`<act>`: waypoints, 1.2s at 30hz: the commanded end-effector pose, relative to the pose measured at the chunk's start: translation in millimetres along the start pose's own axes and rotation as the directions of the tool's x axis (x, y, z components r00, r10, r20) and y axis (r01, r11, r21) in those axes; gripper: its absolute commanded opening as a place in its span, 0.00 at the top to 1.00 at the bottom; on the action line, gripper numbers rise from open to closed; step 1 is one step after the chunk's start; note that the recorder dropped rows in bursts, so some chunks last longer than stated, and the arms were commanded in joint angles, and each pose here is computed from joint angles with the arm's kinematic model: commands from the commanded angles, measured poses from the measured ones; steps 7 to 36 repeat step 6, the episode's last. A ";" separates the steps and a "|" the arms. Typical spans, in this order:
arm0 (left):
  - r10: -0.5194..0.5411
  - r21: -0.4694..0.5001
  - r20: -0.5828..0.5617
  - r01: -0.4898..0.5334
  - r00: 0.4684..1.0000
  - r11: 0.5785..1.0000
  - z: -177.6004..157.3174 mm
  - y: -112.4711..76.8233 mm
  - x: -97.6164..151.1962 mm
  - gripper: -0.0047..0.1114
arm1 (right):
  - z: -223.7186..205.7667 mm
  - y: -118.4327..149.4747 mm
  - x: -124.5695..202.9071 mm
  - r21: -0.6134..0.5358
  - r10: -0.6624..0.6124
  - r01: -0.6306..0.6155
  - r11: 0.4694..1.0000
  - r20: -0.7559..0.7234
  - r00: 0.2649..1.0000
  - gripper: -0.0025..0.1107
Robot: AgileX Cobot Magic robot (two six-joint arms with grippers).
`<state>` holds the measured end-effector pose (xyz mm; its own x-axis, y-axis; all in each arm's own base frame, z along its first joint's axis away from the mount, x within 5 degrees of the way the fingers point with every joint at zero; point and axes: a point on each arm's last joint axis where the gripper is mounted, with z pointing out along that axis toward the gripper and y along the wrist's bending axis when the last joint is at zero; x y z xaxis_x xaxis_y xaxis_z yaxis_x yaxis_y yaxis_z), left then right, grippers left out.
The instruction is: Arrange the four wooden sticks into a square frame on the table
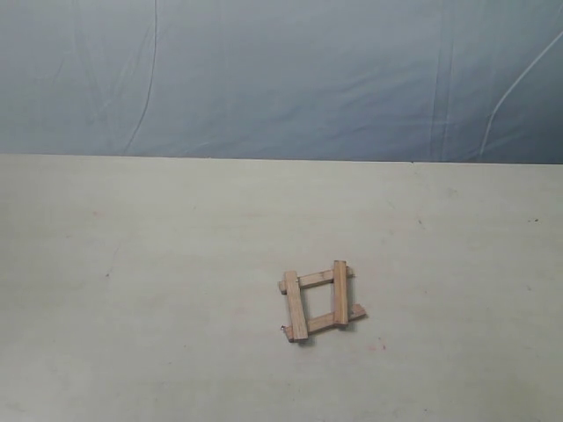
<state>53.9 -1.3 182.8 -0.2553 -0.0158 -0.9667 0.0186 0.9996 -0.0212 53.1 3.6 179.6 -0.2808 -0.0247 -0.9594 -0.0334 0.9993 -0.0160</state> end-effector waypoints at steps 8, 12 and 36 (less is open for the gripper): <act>-0.009 0.002 0.009 0.009 1.000 1.000 -0.2 -0.2 0.0 0.96 | -0.3 -0.2 -1.2 0.005 0.010 -0.010 1.000 0.013 1.000 0.99; -0.009 0.002 0.009 0.009 1.000 1.000 -0.2 -0.2 0.0 0.96 | -0.3 -0.2 -1.2 0.005 0.010 -0.010 1.000 0.013 1.000 0.99; -0.009 0.002 0.009 0.009 1.000 1.000 -0.2 -0.2 0.0 0.96 | -0.3 -0.2 -1.2 0.005 0.010 -0.010 1.000 0.013 1.000 0.99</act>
